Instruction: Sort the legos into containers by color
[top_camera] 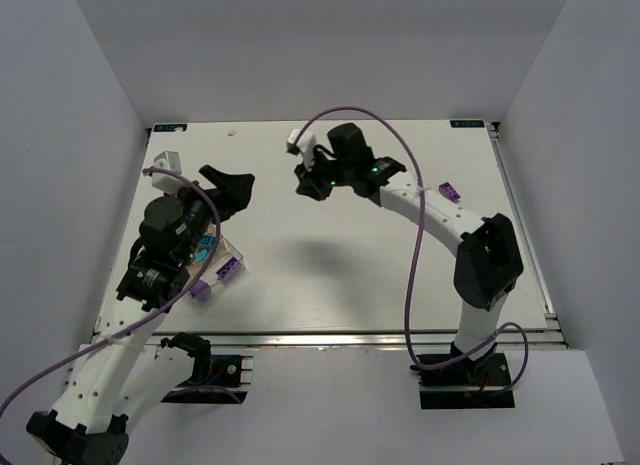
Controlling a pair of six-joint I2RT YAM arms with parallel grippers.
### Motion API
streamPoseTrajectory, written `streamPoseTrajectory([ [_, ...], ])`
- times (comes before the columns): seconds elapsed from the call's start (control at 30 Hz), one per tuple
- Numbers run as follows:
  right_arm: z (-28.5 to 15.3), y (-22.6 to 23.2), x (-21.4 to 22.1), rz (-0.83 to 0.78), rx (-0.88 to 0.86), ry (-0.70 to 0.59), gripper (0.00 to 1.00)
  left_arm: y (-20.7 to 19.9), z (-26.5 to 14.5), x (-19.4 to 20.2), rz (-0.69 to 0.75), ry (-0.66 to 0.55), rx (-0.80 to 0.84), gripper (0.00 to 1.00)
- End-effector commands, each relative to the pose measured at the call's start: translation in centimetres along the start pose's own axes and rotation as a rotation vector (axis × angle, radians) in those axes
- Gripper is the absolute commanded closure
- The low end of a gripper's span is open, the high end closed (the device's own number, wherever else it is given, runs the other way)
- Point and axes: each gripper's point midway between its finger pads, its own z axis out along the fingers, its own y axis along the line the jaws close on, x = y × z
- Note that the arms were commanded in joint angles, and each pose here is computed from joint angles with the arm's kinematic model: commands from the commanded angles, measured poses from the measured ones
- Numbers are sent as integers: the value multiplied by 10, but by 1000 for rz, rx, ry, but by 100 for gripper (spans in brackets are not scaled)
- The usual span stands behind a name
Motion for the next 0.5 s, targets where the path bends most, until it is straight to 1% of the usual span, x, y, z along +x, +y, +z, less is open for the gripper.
streamPoseTrajectory([
  [0.0, -32, -30, 28, 79, 64, 43, 72, -3, 22, 10, 20, 25, 32, 2],
  [0.03, -42, -40, 29, 92, 97, 42, 70, -5, 27, 13, 22, 38, 43, 2],
  [0.07, -49, -50, 34, 106, 128, 50, 67, -6, 33, 16, 28, 50, 45, 2],
  [0.1, -59, -68, 44, 128, 175, 62, 59, -10, 38, 13, 39, 50, 55, 2],
  [0.13, -67, -78, 51, 144, 219, 76, 46, -4, 51, 24, 51, 89, 32, 2],
  [0.2, -87, -105, 67, 195, 293, 94, 39, -9, 63, 22, 65, 110, 34, 2],
  [0.23, -92, -111, 74, 223, 309, 103, 35, -2, 75, 31, 68, 143, 14, 2],
  [0.33, -115, -140, 96, 294, 391, 126, 32, -6, 89, 32, 58, 168, 29, 2],
  [0.4, -130, -157, 108, 318, 450, 139, 31, -4, 100, 40, 36, 206, 35, 2],
  [0.43, -136, -161, 110, 319, 467, 138, 31, -4, 104, 36, 28, 204, 37, 2],
  [0.47, -140, -164, 115, 324, 477, 147, 30, 0, 110, 42, 28, 230, 32, 2],
])
